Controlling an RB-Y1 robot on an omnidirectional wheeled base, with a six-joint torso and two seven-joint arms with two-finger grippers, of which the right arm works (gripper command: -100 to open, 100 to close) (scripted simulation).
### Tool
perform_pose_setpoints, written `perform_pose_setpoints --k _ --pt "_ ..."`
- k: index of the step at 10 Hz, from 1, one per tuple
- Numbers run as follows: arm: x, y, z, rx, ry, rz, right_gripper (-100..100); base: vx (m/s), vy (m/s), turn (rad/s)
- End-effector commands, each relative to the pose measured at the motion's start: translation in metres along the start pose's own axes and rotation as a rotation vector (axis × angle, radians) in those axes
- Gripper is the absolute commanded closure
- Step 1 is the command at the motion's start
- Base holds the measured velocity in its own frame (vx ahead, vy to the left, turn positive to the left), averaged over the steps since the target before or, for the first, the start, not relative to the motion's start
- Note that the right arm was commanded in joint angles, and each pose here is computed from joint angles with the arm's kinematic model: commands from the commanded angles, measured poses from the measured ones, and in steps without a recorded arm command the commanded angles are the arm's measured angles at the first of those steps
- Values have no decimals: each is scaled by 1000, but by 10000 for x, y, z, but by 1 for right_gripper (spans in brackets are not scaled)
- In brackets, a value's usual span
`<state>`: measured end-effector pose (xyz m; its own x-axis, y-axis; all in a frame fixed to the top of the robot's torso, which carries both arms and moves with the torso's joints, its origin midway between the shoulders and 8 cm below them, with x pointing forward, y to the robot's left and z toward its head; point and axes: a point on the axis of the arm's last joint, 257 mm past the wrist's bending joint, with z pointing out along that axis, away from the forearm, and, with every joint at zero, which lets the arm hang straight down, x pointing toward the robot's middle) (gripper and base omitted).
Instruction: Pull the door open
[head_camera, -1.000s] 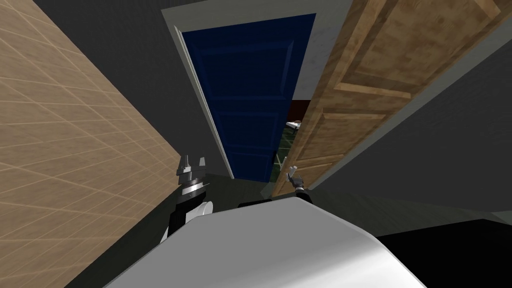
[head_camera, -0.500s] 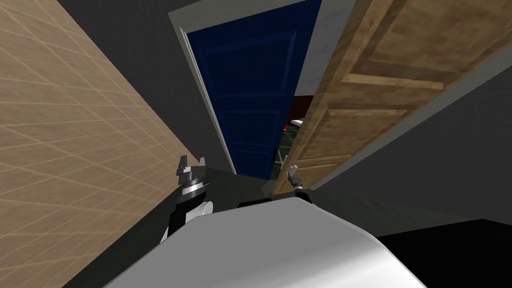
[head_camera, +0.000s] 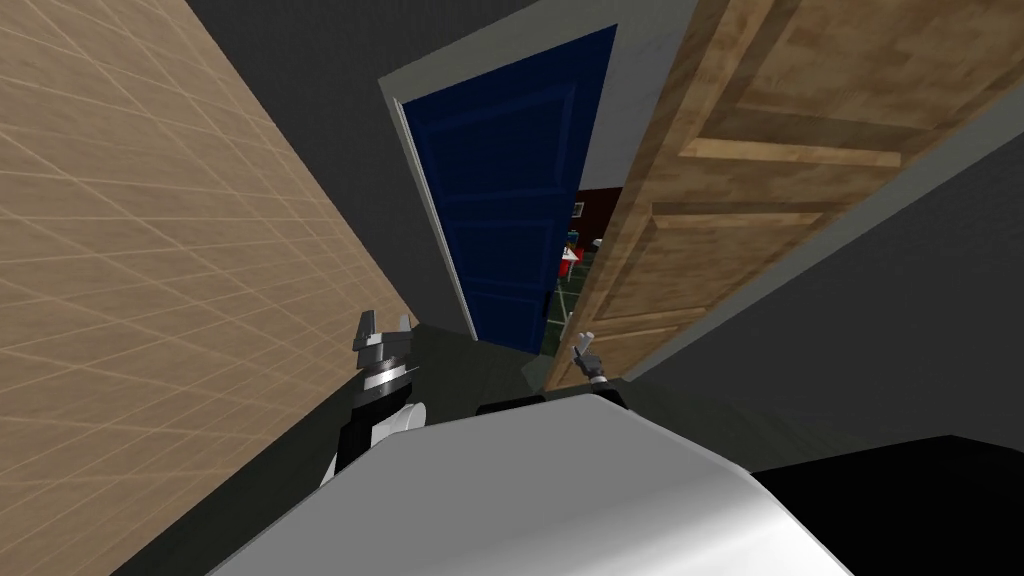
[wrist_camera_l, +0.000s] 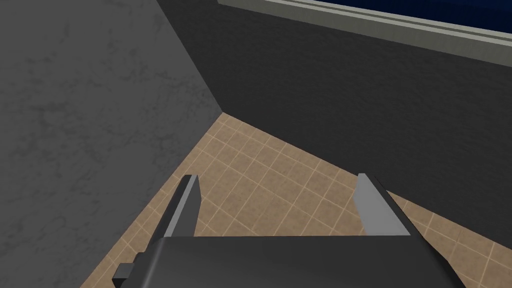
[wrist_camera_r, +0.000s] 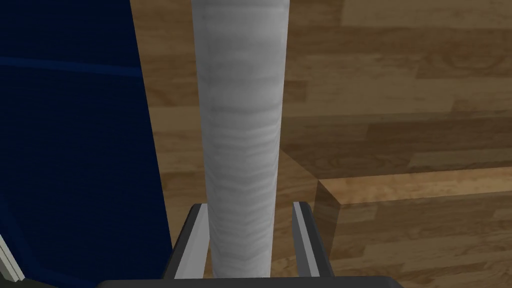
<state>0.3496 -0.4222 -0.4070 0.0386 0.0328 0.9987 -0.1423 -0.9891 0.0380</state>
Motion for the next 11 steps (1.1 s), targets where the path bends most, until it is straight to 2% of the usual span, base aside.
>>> perform_pose_setpoints --k 1,5,6,7,11 --pt "68 -3 -39 43 15 2 100 -227 -98 223" --pt "152 -229 -152 163 35 31 100 -197 -103 179" --pt "111 -231 -129 148 27 28 100 -93 -20 41" --pt "105 -231 -207 172 27 31 100 -165 -49 179" --pt "126 -197 -335 212 34 31 100 -247 -86 160"
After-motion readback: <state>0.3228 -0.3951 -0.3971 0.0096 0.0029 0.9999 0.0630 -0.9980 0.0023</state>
